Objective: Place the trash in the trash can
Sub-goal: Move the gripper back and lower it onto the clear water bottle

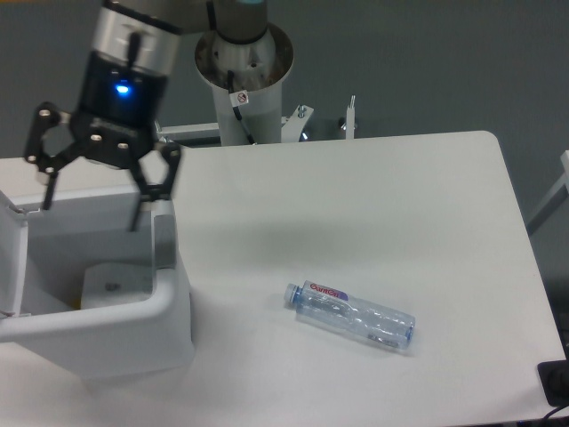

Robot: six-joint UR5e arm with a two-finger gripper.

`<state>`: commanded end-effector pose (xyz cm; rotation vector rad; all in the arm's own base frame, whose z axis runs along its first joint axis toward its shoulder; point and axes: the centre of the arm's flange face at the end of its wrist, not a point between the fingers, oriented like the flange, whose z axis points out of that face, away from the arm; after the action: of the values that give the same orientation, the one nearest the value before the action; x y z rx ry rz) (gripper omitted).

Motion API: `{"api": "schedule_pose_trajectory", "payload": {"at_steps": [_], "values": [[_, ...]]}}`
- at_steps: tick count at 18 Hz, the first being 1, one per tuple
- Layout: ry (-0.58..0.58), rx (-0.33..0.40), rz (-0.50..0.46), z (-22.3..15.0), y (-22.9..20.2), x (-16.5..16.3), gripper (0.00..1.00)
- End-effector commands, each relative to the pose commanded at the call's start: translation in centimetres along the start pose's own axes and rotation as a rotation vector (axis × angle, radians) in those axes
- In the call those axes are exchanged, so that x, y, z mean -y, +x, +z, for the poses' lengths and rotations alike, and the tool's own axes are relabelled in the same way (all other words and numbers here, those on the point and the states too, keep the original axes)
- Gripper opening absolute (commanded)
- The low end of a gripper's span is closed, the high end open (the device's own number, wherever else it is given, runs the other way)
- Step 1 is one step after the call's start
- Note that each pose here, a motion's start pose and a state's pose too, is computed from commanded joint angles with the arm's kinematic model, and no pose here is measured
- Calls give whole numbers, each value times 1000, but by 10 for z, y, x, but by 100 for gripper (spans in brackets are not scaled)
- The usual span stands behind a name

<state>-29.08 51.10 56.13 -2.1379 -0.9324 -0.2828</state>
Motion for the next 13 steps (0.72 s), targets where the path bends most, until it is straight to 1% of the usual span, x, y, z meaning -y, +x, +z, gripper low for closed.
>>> {"api": "schedule_pose_trajectory", "payload": {"at_steps": [1,3,5,6,7,9,11,13], "values": [[9,36,-84,0,-31,10,100],[-2,129,-196,14,-95,17,100],[-43,241,-254,46,-144,13,100],[-60,337,-289,60,-180,11,100],[-77,378,-320,70,-199,7,100],[-116,442,-369,92,-230,-3,100],[-173,504,-376,117,-253,-27,100],[-218,523,-389,145,-273,-35,100]]}}
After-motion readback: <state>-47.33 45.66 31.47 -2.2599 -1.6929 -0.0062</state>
